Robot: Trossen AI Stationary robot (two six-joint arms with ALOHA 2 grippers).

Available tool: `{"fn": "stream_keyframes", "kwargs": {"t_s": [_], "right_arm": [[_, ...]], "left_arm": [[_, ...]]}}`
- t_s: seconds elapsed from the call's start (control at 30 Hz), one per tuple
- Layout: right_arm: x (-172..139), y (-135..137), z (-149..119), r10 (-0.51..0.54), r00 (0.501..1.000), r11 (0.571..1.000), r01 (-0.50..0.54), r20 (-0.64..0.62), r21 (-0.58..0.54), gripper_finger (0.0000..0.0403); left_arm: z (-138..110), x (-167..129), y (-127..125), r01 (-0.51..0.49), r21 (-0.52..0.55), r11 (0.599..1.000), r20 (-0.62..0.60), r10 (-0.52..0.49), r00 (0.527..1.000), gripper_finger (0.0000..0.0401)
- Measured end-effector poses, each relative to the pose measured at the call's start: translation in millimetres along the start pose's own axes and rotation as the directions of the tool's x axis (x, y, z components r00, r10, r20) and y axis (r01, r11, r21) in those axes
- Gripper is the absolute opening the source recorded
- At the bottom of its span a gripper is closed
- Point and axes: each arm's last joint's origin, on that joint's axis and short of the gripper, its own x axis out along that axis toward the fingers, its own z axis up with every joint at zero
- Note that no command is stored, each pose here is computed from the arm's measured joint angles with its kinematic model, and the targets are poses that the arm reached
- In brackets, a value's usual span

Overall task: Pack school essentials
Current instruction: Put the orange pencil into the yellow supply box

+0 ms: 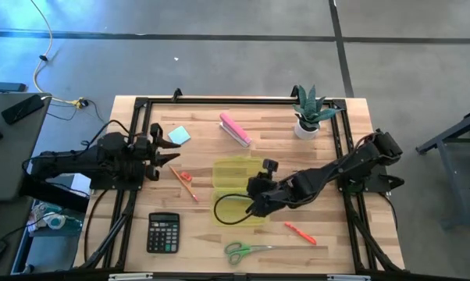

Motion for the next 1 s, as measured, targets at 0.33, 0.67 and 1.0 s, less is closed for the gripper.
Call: {"fn": "stream_keyframes", "kwargs": {"t_s": [0.33, 0.67, 1.0], "right_arm": [[-17, -14, -18, -0.161, 0.981, 0.987, 0.163, -0.106, 0.004, 0.0112], [-43, -39, -24, -0.204, 0.967, 0.973, 0.218, -0.154, 0.078, 0.0112], [-47, -44, -28, -0.160, 0.962, 0.981, 0.179, -0.222, 0.071, 0.0112]], "left_arm": [[17, 21, -8, 0.026, 0.025, 0.999, -0.083, -0.024, 0.996, 0.0194], [-1, 48, -24, 0.137, 0.111, 0.984, -0.462, -0.071, 0.884, 0.0186], [-29, 57, -56, 0.307, 0.084, 0.948, -0.637, -0.185, 0.748, 0.0186]]}}
